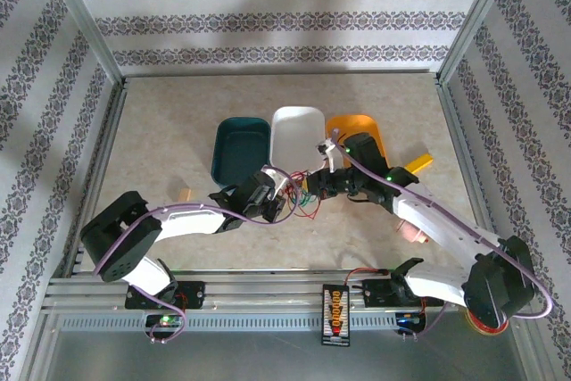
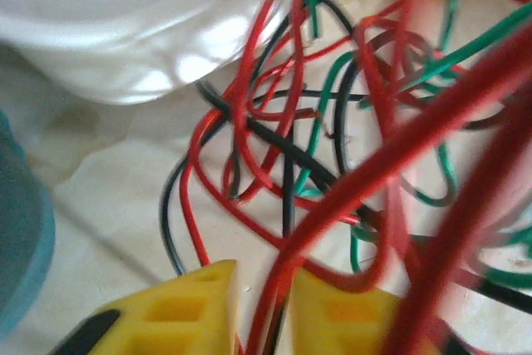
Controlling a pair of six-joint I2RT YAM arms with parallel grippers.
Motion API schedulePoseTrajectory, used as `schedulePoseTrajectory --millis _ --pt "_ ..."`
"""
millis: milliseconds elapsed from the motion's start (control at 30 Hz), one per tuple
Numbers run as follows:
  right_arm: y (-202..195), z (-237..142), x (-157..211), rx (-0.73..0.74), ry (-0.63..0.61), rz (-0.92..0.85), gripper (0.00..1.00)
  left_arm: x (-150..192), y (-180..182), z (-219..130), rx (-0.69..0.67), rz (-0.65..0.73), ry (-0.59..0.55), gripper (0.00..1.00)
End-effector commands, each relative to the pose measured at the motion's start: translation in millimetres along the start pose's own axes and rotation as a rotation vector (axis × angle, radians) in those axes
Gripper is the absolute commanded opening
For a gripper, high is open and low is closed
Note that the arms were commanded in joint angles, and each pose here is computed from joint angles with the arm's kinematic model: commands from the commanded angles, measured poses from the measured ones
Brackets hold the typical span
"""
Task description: Untangle the cables
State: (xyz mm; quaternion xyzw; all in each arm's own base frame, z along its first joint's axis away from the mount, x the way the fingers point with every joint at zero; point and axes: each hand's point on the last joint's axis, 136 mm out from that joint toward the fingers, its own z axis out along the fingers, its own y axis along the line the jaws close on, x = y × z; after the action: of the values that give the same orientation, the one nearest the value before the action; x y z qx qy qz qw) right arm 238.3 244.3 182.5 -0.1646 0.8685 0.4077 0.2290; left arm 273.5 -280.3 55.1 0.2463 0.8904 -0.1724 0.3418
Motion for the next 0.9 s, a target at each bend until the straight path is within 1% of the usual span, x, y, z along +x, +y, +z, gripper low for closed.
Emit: schedulePoseTrajectory --millis 0,33,167,300,433,567,633,700,867 --pt "10.3 -12.5 -12.5 -0.039 -0.037 0.002 0.00 -11.8 -4.0 2.1 -0.004 0.002 -0.040 0.03" --pt "5.0 -11.6 -10.9 -0.026 -0.034 0.014 0.00 -11.6 -3.1 2.0 -0.006 -0.001 -0.039 0.00" --pt "-17.9 2.5 6.3 0.027 0.014 0.064 0.01 -9.7 -2.3 -0.5 -0.002 -0.020 -0.040 0.00" --pt "-44.4 21.6 26.5 0.112 0.071 0.100 0.01 -5.4 -1.2 -2.1 0.000 -0.030 -0.035 0.00" --pt "-62.4 24.1 28.1 0.194 0.061 0.123 0.00 -2.4 3.6 -1.9 -0.025 -0.031 -0.025 0.00" --pt "-57.3 0.7 0.9 0.222 -0.060 0.095 0.00 4.7 7.3 -1.3 -0.042 -0.026 -0.004 0.00" --pt "-54.9 -18.8 -16.6 0.244 -0.141 0.085 0.00 8.6 8.1 -1.4 -0.043 -0.024 0.005 0.00" --pt "-56.8 -43.1 -33.4 0.297 -0.236 0.084 0.00 11.9 9.0 -1.5 -0.044 -0.021 0.010 0.00" --pt "-51.0 -100.7 -66.7 0.372 -0.461 0.074 0.00 18.9 11.2 -2.2 -0.049 -0.021 0.023 0.00"
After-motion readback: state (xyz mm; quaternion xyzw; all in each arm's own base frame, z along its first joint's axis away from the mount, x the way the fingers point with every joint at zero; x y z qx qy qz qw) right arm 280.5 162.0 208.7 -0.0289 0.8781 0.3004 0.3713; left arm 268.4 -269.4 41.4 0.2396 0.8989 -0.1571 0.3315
